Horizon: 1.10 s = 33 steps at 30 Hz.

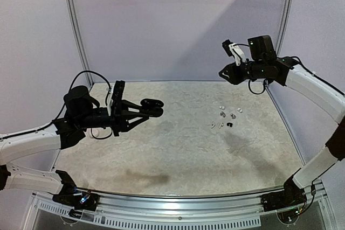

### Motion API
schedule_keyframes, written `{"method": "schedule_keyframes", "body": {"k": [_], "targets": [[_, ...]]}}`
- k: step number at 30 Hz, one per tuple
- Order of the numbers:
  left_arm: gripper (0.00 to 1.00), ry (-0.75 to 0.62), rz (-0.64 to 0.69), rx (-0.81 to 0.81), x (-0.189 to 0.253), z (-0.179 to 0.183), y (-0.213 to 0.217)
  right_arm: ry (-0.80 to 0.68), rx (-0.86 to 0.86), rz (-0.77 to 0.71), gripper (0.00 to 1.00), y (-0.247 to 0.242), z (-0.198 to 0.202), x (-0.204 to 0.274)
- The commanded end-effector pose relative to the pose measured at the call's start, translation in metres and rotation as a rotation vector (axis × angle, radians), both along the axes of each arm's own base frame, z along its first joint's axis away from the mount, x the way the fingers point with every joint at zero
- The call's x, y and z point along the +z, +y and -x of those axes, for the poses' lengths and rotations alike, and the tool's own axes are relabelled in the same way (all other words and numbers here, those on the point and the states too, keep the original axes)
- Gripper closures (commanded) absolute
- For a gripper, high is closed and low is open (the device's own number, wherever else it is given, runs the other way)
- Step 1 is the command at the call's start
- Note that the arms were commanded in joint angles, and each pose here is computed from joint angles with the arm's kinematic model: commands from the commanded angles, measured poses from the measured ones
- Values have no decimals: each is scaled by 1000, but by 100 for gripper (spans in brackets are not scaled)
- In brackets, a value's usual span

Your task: Insert the wireless bluetooth earbuds into the charging case

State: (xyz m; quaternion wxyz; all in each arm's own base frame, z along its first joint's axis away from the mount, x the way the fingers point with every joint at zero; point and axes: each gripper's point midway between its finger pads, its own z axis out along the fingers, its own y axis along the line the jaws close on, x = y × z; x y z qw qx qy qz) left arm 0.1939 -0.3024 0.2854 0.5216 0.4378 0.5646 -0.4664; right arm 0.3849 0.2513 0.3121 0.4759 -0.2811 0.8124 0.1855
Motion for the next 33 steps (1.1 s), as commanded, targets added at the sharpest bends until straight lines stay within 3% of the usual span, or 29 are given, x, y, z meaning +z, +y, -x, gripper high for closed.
{"method": "schedule_keyframes", "body": {"k": [1,8,13,23,33], "targets": [[100,2,-6,-10,-3,6,-1,335,-200,143,75,-50,-21,-112],[100,-9,-10,-7,-3,7,0,545,-267,292,82,-80,-41,-212],[100,-11,-14,-5,-3,8,1,626,-269,353,84,-91,-44,-256],[100,-23,-17,-3,-4,6,0,703,-256,395,86,-100,-33,-297],[100,-29,-21,-7,-5,6,0,737,-232,399,87,-100,-18,-306]]}}
